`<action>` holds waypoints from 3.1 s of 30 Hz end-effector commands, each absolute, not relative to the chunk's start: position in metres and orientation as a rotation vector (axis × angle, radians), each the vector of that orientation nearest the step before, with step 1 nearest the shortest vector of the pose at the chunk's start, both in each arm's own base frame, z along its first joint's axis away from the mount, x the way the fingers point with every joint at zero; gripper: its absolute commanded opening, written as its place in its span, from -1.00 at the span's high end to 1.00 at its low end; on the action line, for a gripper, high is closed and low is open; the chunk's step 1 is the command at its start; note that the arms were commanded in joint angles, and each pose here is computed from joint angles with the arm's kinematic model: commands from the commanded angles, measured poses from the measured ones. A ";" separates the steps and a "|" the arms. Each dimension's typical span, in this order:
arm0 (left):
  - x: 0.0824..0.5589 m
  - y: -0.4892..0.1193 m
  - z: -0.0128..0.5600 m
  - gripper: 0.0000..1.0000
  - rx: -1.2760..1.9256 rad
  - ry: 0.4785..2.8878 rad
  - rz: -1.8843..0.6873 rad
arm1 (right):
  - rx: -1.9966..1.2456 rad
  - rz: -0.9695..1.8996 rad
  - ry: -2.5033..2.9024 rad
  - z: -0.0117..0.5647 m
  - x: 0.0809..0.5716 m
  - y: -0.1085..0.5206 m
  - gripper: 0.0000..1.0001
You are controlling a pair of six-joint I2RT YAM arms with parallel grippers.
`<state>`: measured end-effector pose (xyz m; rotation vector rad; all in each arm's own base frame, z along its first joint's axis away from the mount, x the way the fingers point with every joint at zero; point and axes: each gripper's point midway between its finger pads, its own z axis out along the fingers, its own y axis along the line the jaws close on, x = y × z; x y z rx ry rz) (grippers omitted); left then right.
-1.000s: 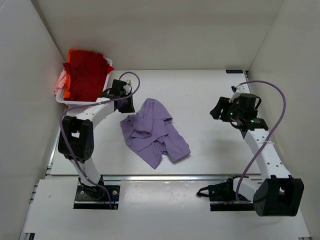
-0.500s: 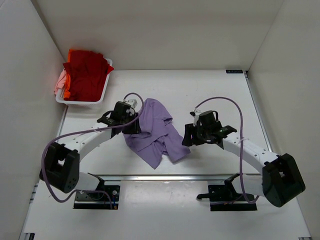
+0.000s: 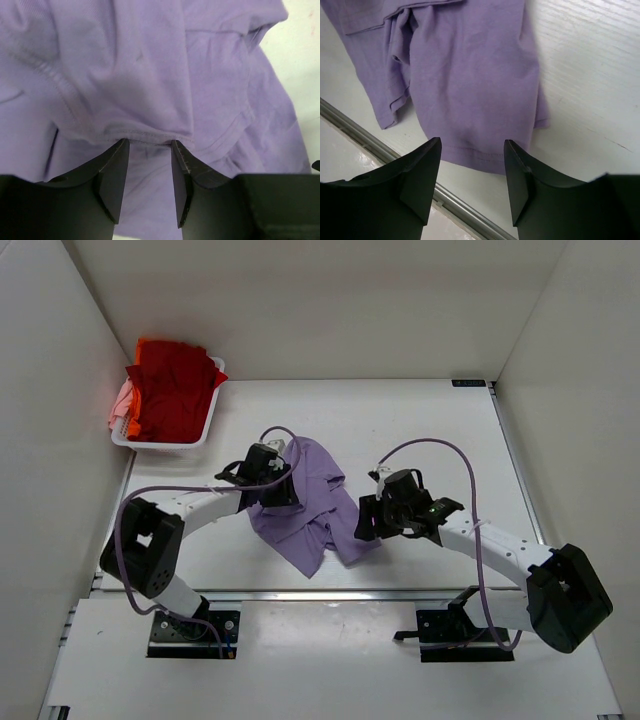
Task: Fold and stack the t-shirts
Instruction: Flatten out the tshirt
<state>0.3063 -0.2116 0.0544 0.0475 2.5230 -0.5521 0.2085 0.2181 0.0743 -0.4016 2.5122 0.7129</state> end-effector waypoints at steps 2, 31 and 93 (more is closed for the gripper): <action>0.328 -0.230 0.074 0.00 0.029 2.438 -0.594 | -0.398 0.671 2.472 0.079 0.217 0.218 -0.07; 0.331 -0.236 0.058 1.00 -0.052 2.455 -0.687 | -0.681 0.544 2.580 0.028 0.173 0.278 0.55; 0.200 -0.107 0.538 1.00 0.042 1.479 -0.687 | 0.004 0.246 1.591 0.373 0.177 0.033 1.00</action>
